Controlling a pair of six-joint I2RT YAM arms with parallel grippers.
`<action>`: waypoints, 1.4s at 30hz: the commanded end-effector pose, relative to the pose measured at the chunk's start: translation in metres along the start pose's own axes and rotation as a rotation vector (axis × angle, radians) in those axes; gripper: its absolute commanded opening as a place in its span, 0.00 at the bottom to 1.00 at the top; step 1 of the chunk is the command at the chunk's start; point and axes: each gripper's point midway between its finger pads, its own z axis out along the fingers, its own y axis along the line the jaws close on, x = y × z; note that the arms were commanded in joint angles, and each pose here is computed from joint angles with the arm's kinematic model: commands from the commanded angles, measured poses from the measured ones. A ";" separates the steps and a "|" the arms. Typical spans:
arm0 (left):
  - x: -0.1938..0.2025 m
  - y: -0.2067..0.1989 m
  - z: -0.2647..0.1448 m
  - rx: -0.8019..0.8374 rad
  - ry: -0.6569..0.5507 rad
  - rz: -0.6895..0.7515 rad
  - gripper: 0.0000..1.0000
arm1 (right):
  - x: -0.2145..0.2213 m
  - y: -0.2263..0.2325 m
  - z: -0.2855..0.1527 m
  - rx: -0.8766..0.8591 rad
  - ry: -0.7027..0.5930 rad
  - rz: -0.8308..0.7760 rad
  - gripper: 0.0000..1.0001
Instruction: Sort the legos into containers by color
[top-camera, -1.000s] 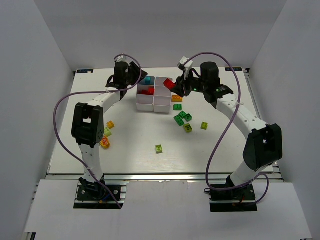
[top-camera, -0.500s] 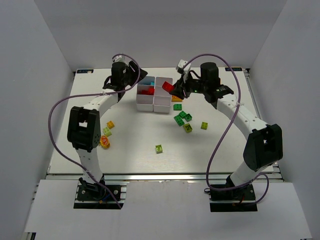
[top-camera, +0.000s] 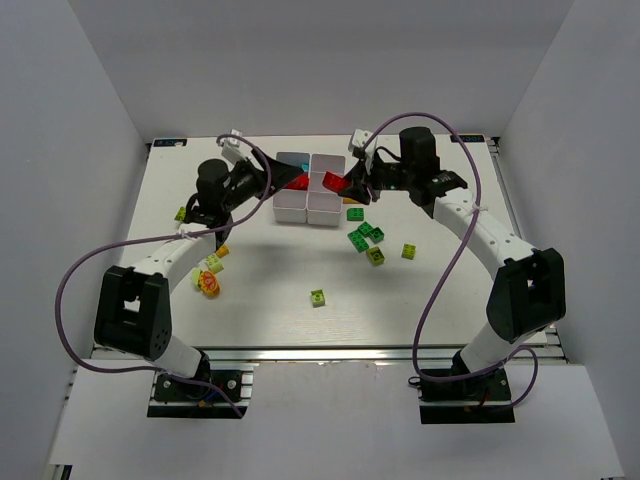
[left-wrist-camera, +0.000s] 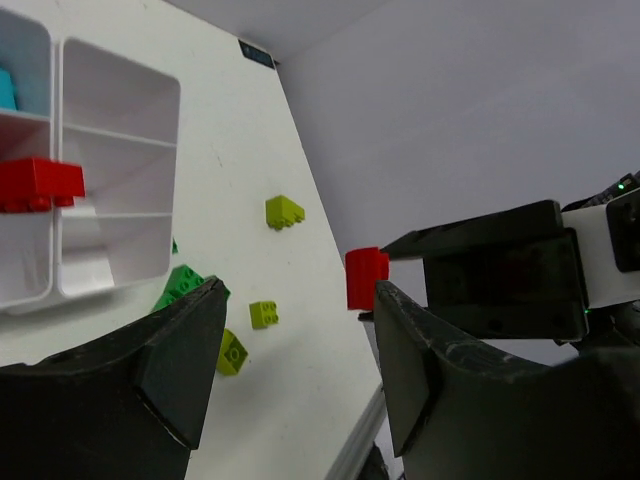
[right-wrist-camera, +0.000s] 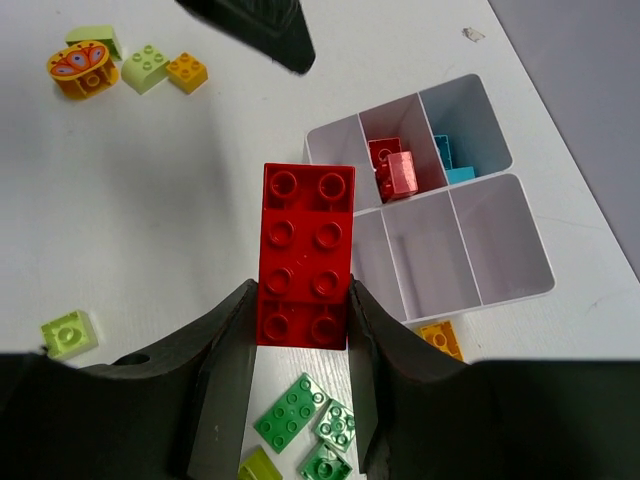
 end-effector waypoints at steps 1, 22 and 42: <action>0.013 -0.022 -0.010 0.095 0.024 -0.041 0.70 | -0.016 0.011 0.000 -0.049 -0.039 -0.037 0.00; 0.049 -0.035 -0.008 0.202 0.134 -0.117 0.69 | -0.019 0.033 0.020 -0.117 -0.047 -0.045 0.00; 0.066 -0.033 -0.001 0.223 0.205 -0.146 0.34 | -0.027 0.035 0.034 -0.128 -0.058 -0.065 0.00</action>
